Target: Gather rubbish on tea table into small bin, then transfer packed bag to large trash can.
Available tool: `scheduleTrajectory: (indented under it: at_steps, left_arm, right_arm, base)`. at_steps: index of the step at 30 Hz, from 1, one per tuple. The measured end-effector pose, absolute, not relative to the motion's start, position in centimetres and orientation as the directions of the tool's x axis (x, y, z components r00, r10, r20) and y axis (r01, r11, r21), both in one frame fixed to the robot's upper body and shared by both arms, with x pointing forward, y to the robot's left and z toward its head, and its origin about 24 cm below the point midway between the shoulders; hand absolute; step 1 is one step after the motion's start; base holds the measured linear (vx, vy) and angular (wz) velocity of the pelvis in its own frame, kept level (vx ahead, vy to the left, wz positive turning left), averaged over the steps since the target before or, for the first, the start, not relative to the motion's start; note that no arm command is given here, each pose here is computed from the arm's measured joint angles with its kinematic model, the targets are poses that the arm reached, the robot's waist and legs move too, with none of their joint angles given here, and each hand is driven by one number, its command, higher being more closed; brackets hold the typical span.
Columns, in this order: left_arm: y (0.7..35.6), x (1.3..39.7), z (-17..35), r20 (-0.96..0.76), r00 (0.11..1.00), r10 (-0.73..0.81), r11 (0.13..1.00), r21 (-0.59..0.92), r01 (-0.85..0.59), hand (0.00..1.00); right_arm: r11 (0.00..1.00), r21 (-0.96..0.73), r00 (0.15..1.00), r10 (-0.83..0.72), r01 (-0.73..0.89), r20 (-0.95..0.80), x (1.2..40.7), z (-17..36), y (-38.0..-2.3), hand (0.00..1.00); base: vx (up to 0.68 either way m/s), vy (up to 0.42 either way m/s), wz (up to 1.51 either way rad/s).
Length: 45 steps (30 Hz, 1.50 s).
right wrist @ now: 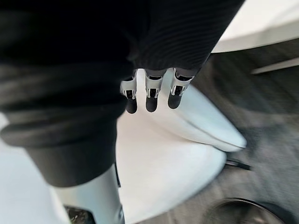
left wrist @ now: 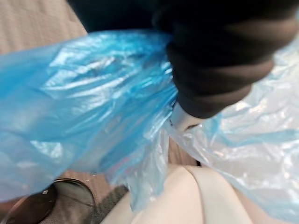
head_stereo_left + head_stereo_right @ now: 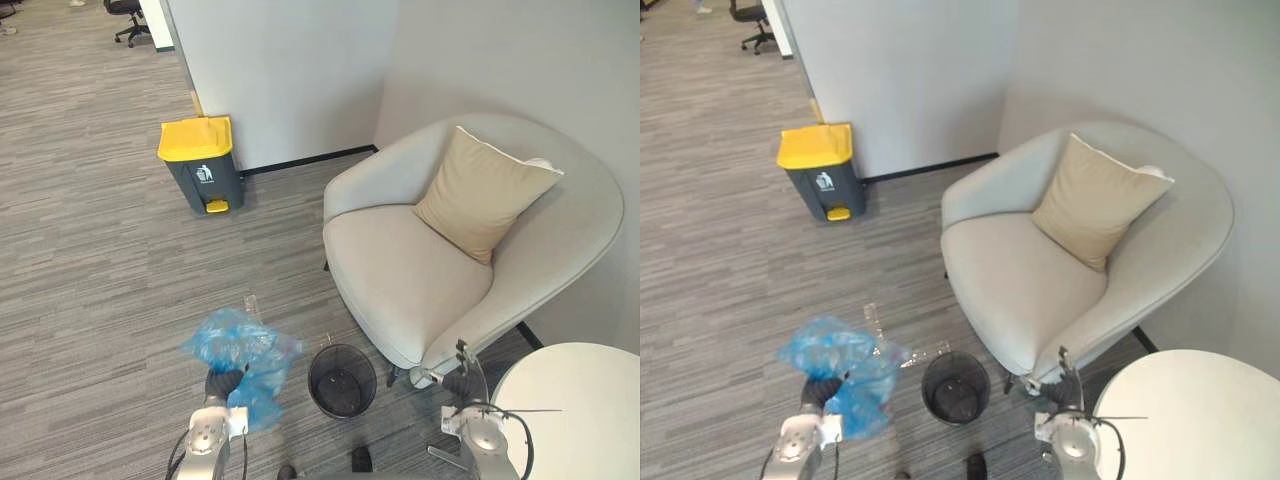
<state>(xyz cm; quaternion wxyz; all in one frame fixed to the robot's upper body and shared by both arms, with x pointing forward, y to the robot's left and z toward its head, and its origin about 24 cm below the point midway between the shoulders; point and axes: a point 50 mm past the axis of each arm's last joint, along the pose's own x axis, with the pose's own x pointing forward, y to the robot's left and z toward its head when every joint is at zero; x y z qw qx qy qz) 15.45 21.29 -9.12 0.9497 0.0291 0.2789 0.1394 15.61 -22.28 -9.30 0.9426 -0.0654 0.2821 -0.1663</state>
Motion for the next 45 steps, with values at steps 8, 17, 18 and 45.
scheduleTrajectory:
  at_steps: [8, 17, 18, 45]
  left_arm:
    - [22.0, 12.7, -11.1, -0.62, 0.71, 0.333, 0.935, 0.118, -0.335, 1.0]
    - [21.5, 11.8, -11.9, -0.662, 0.675, 0.327, 0.933, 0.111, -0.343, 1.0]
    - [21.4, 11.8, -12.0, -0.665, 0.674, 0.321, 0.935, 0.11, -0.337, 1.0]
    - [19.3, 17.3, -9.4, -0.532, 0.829, 0.174, 0.983, 0.138, -0.117, 1.0]
  right_arm:
    - [0.931, -0.154, 0.707, -0.353, 0.332, -0.613, 13.9, -11.3, -22.0, 0.0]
    - [0.928, -0.135, 0.662, -0.345, 0.347, -0.665, 12.9, -12.3, -21.4, 0.0]
    - [0.928, -0.136, 0.659, -0.345, 0.348, -0.668, 12.8, -12.3, -21.4, 0.0]
    - [0.926, -0.149, 0.641, -0.349, 0.345, -0.684, 15.5, -12.6, -20.3, 0.0]
  base:
    - [0.01, 0.008, 0.03]
    - [0.0, 0.005, 0.15]
    - [0.01, 0.009, 0.26]
    - [0.01, 0.115, 0.6]
